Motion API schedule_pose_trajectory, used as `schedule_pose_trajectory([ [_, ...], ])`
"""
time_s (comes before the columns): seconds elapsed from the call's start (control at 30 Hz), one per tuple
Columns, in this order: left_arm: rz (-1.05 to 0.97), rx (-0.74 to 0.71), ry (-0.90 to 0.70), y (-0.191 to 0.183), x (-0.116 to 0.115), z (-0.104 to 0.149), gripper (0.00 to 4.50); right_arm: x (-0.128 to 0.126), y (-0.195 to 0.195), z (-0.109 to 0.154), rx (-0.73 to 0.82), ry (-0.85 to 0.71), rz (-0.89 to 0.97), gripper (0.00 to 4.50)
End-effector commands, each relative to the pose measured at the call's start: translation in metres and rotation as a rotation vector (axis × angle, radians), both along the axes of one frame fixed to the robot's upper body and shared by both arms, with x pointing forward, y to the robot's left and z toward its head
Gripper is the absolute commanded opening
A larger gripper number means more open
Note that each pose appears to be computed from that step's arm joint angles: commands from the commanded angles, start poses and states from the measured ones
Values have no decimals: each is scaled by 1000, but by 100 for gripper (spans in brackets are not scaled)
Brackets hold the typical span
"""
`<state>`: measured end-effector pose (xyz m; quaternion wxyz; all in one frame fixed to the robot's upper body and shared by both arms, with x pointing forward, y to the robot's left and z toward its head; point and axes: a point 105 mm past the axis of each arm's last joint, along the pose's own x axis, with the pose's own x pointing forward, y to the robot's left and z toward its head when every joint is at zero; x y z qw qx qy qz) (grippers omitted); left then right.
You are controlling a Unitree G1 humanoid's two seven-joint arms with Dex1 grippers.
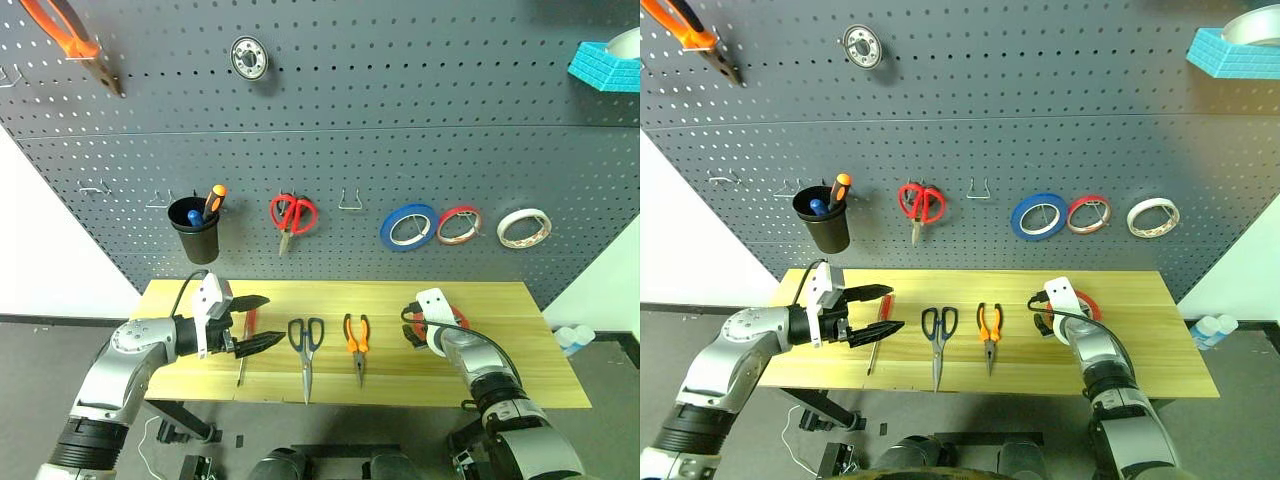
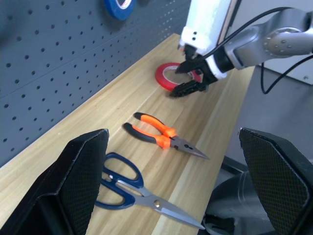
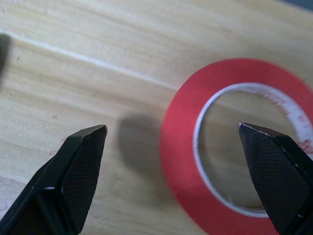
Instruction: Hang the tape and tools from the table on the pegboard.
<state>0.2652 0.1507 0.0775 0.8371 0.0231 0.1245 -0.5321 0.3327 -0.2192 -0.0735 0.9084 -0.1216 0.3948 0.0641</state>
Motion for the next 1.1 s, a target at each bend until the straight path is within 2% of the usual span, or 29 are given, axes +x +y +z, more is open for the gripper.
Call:
schedule_pose_trajectory([
  [0.03,-25,0,-37,-4,2,10,444,10,6,7,15,-18,5,450],
  [0.8,-29,-1,-125,-8,10,33,444,18,11,6,14,2,-7,450],
  [0.9,-28,-3,-130,-9,11,34,450,19,7,7,6,-5,-16,389],
  [1.1,-26,-7,-139,-10,12,37,450,19,4,8,2,-11,-28,192],
])
